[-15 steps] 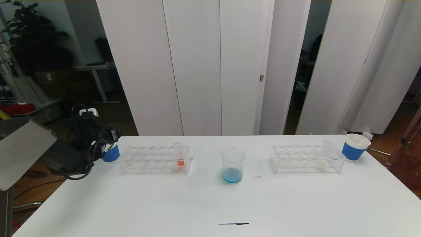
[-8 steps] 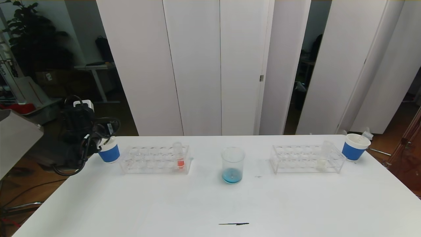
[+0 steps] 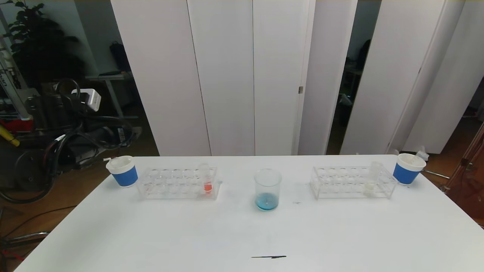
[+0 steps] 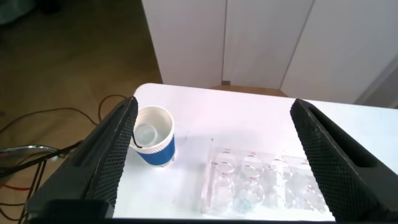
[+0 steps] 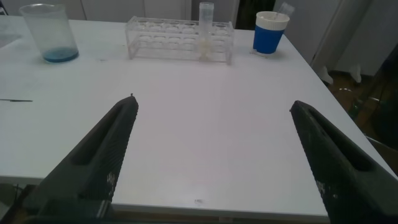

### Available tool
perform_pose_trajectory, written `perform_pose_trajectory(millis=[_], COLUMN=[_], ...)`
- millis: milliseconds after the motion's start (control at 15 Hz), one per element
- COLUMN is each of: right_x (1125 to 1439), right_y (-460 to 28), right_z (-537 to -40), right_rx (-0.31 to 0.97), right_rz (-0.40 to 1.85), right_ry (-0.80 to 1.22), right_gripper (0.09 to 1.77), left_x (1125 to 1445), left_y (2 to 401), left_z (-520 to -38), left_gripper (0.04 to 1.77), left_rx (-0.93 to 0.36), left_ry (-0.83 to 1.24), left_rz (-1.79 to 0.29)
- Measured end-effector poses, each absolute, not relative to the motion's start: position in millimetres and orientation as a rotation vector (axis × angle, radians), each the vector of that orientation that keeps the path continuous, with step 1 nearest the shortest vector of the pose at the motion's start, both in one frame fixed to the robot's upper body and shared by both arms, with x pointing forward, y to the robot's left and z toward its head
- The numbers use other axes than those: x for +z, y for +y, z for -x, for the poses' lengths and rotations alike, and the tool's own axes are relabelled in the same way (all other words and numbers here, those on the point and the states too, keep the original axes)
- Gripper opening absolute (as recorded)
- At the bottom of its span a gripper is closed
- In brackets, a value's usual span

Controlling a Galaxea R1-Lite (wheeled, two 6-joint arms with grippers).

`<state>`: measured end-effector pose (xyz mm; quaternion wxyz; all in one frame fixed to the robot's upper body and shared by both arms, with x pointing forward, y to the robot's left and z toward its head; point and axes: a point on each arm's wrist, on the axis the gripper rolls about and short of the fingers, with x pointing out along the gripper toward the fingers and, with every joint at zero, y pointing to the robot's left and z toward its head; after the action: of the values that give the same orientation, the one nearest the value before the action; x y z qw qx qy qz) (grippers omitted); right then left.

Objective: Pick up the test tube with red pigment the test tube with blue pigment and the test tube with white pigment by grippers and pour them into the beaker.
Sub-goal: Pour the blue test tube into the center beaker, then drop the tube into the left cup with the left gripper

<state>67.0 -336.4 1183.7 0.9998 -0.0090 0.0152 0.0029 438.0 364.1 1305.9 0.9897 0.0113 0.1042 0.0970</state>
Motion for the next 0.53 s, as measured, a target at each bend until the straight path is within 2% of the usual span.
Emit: perform_pose_trajectory(millis=[267,533], right_x=[1183.7,1183.7], right_y=[-336.4,-336.4], right_z=[-67.0,-67.0], right_rx=[0.006,0.005], right_rz=[0.018,0.018], right_ry=[0.030,0.030], right_gripper=[1.75,1.75], left_x=[1312.6,1301.1], left_y=[331.1,298.0], left_z=[-381.6,-344.4], left_gripper=[1.75,1.75], left_rx=[-0.030,-0.183], left_ry=[0.264,0.359], left_rz=[0.000,0.162])
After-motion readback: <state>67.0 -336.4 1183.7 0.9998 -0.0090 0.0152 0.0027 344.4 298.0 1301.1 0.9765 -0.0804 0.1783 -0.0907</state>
